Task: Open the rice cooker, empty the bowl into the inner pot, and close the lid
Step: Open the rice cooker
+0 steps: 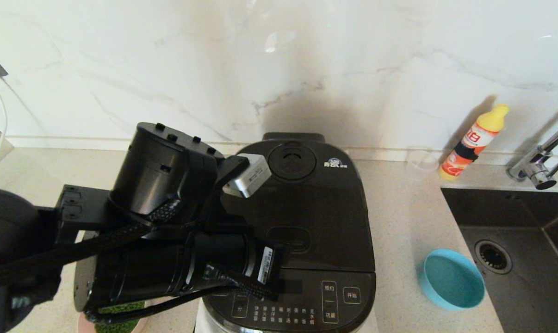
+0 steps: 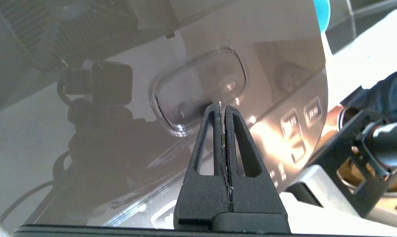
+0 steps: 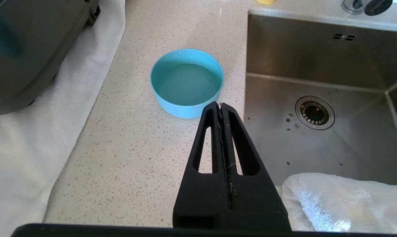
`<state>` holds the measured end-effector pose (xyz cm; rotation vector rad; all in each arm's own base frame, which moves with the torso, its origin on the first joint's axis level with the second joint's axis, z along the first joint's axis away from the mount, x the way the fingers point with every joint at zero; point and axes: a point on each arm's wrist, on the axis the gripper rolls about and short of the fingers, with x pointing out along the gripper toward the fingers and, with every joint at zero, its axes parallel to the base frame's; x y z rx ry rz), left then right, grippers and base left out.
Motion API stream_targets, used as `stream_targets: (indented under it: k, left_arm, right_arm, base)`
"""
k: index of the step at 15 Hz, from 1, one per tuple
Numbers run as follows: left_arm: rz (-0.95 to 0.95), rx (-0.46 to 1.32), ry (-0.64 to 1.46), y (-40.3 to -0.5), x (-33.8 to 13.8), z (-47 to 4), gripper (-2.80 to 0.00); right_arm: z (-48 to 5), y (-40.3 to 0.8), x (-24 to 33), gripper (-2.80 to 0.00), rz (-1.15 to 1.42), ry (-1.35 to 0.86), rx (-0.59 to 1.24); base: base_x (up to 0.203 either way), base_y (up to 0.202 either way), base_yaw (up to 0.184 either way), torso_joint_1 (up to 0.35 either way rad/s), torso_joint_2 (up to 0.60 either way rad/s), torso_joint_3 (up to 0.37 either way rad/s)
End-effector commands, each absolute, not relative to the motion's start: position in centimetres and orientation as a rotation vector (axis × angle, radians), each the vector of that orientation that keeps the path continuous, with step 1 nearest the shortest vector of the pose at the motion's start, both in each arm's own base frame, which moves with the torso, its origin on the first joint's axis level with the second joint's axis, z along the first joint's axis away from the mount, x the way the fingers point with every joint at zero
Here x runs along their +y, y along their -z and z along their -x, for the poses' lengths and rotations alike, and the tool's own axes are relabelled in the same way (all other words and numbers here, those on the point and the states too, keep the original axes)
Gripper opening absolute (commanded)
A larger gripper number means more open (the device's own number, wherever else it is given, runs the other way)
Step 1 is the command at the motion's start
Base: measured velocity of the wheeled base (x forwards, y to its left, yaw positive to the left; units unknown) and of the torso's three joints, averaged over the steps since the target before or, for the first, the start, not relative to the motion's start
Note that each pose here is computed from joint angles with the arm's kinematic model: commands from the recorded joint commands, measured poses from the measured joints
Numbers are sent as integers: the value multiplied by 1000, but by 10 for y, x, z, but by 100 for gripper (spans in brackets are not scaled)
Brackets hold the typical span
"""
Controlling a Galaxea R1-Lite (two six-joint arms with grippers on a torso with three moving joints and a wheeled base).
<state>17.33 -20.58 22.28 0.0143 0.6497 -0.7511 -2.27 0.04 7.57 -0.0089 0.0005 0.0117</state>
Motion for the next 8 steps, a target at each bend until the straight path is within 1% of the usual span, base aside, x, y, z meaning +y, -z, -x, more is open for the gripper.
stream_targets:
  k: [1, 4, 8]
  left_arm:
    - [-24, 666, 746, -218, -204, -171, -280]
    - [-28, 677, 741, -214, -205, -172, -280]
    - [18, 593, 749, -221, -210, -179, -280]
  right_arm:
    - [23, -75, 0, -280, 9, -12, 1]
    - [23, -75, 0, -280, 9, -12, 1]
    - [23, -75, 0, -280, 9, -12, 1]
  base:
    - [0, 0, 0, 0, 0, 0]
    - [0, 0, 0, 0, 0, 0]
    - [0, 0, 0, 0, 0, 0]
